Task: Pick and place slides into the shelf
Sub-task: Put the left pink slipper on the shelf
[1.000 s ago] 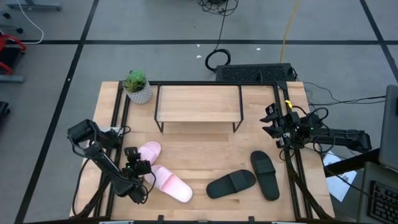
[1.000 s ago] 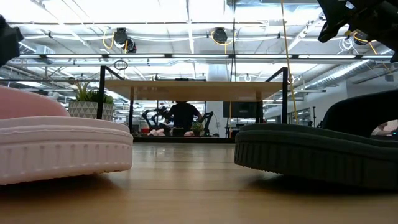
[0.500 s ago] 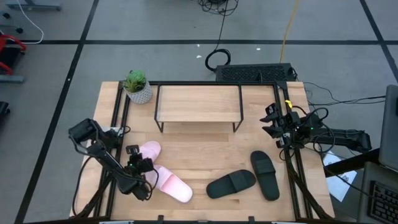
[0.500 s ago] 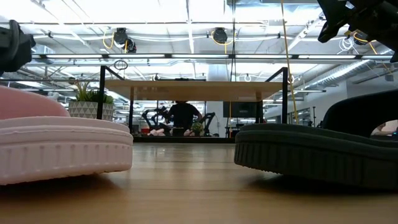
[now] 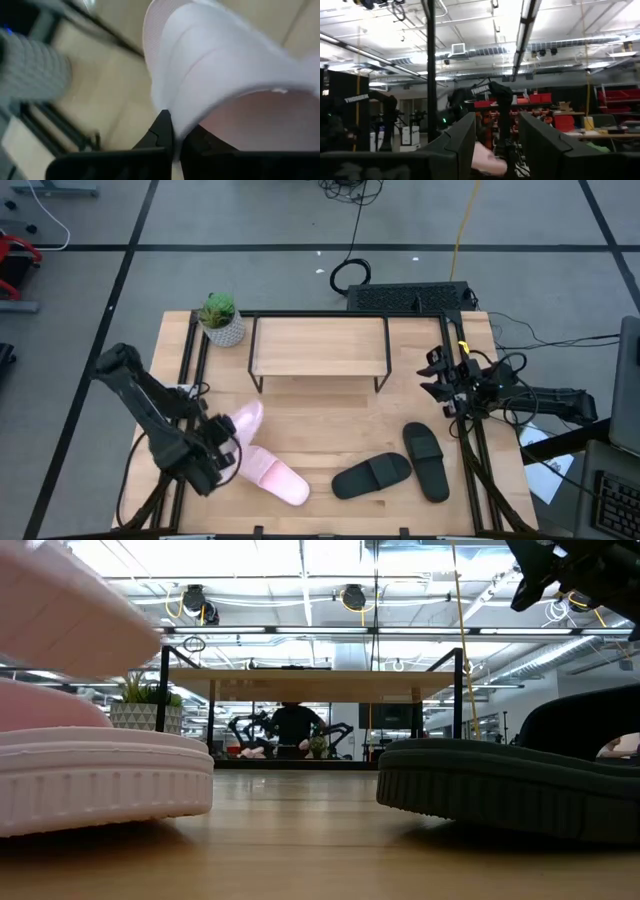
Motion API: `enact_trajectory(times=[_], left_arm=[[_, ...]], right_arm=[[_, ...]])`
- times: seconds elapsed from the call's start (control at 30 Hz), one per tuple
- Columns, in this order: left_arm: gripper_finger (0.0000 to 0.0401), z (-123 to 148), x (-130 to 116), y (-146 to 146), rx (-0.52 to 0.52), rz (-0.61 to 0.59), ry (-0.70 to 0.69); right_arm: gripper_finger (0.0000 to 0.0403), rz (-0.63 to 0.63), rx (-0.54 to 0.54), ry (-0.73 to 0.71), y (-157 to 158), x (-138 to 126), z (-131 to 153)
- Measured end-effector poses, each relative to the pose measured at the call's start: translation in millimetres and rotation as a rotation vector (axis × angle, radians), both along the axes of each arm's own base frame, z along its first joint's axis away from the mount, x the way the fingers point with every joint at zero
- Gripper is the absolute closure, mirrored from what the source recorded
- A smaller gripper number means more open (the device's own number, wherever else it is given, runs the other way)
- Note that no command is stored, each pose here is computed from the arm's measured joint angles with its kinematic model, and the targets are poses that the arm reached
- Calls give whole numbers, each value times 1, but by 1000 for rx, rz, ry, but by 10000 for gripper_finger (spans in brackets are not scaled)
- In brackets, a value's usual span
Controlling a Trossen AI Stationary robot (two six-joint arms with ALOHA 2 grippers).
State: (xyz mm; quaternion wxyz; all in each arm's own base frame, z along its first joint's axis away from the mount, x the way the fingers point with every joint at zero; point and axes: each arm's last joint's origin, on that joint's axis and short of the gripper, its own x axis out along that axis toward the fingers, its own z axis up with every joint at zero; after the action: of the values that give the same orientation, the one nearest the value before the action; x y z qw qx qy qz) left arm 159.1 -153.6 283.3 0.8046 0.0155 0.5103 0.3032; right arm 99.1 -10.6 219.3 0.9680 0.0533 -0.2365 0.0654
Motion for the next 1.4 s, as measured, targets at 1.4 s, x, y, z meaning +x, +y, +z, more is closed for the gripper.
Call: enact_trajectory(times=[1.4], left_arm=[[401,185,126,217,289,293,-180]], right_arm=[[261,-239,122,19,-8,1,-3]])
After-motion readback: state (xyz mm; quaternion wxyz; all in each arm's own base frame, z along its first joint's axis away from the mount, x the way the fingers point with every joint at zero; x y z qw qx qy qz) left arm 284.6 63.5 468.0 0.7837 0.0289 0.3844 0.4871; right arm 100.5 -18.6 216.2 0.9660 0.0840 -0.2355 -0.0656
